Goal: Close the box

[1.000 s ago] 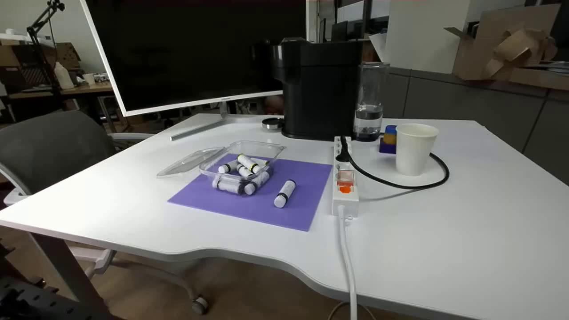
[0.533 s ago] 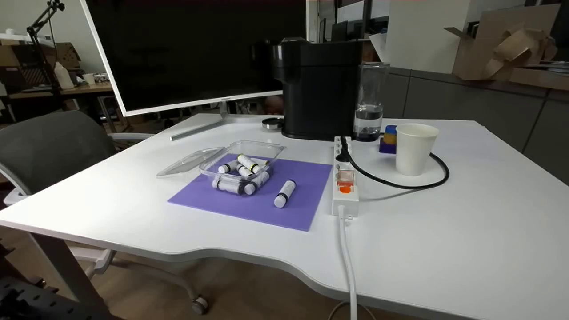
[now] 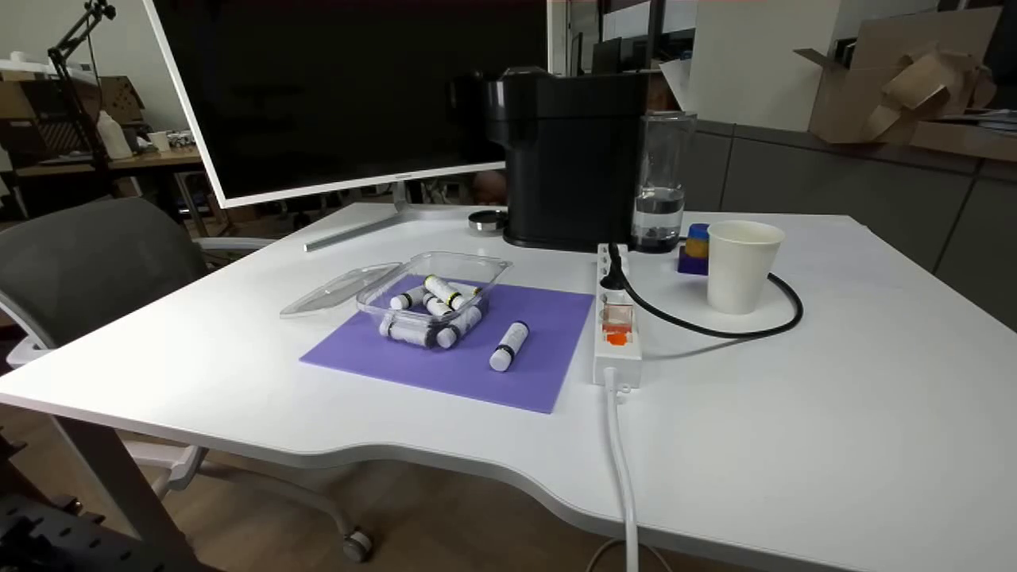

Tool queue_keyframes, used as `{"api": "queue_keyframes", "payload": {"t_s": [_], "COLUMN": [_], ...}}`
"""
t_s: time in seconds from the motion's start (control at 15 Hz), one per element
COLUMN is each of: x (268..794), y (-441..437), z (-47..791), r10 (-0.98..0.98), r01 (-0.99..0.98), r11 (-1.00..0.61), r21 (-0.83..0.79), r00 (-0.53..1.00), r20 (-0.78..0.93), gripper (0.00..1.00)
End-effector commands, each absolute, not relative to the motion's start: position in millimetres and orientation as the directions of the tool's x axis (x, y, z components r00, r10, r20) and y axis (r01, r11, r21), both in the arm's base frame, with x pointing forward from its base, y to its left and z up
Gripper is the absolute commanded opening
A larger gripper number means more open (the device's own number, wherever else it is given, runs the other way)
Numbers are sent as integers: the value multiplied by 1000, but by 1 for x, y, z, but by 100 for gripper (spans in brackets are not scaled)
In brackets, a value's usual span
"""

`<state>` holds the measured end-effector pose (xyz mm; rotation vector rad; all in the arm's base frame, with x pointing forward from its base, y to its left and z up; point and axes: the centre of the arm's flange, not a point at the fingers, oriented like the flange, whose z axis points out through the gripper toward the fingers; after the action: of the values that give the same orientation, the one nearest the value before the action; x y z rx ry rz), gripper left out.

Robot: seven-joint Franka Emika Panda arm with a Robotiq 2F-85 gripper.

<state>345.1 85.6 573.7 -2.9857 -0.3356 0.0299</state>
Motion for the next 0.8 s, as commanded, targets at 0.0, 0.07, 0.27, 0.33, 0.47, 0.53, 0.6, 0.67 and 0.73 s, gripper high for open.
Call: {"api": "queue_keyframes", "payload": {"t_s": [0.0,0.07,0.27,0.33,0.47,0.53,0.6,0.67,0.73], "x": [373,381,407,414,424,427,428,426,425], "y": [78,75,68,67,68,70,73,76,79], "z": [551,542,502,485,453,439,424,409,396], "r10": [243,257,308,326,370,394,420,442,460], "r01": [244,256,298,315,363,392,425,456,482], "r11": [-970,-966,-935,-921,-890,-871,-851,-835,-821], "r21": [-8,36,194,228,276,296,308,310,306], "r00": [970,966,951,945,929,918,904,889,876], "r20": [18,28,27,11,-29,-56,-86,-118,-145], "gripper": [100,100,100,100,100,100,100,100,100]}}
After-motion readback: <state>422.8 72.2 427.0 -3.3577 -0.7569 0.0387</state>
